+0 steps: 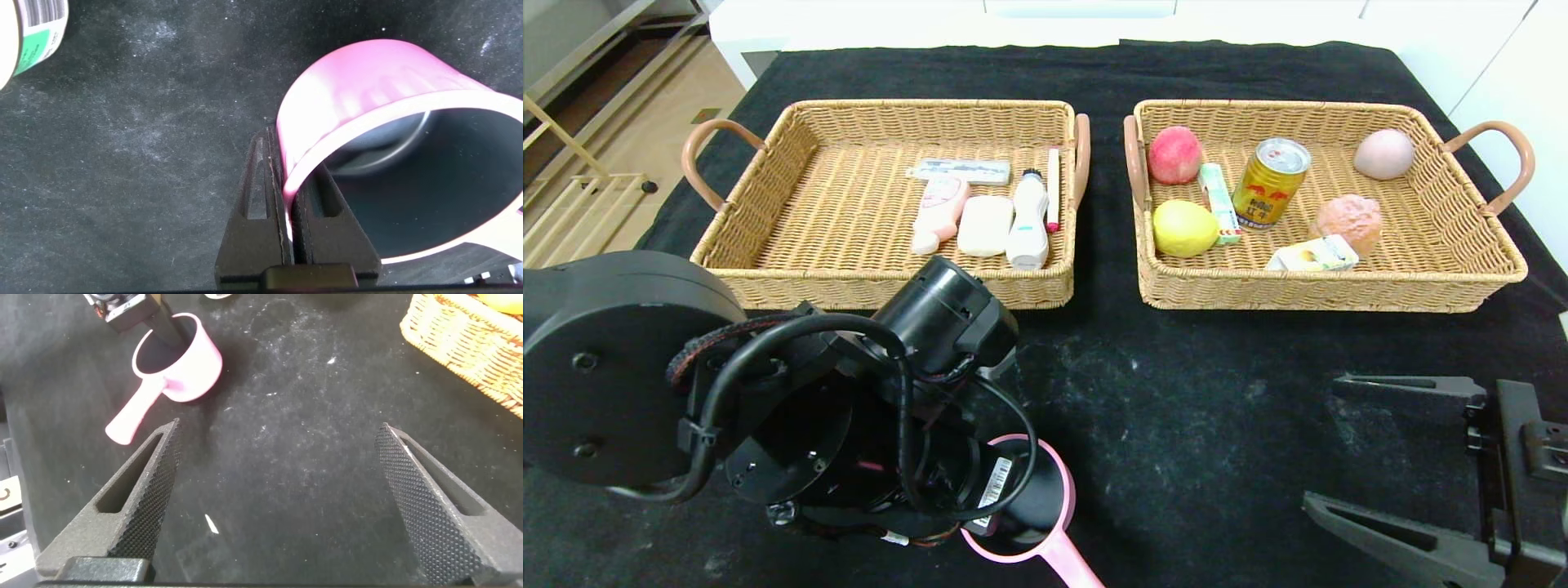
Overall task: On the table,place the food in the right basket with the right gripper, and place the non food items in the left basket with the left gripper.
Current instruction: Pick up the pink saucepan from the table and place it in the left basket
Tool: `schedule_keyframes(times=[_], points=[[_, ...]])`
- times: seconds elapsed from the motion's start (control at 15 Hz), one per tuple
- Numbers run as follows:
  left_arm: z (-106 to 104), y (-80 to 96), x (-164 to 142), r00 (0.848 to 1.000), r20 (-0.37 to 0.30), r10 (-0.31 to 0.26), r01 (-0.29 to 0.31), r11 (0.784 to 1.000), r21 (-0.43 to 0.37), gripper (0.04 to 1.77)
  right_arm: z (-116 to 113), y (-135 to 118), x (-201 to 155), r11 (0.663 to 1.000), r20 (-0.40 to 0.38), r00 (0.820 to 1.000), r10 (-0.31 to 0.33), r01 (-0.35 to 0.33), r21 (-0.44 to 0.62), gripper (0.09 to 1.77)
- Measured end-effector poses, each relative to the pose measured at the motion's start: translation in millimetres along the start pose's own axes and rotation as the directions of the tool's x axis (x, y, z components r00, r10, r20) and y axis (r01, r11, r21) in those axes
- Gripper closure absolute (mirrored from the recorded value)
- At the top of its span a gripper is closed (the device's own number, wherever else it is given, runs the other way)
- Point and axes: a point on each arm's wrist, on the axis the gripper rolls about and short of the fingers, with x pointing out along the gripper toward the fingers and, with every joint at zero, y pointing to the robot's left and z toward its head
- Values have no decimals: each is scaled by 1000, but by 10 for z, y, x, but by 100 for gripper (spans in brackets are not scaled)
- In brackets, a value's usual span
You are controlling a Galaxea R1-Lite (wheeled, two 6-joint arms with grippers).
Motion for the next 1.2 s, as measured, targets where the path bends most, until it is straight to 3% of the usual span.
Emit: schedule_keyframes(times=[1.2], points=[[-12, -7, -33, 1000, 7, -5, 5, 1000, 5, 165, -9, -1, 7, 1000, -4, 1000, 1, -1, 2, 15]])
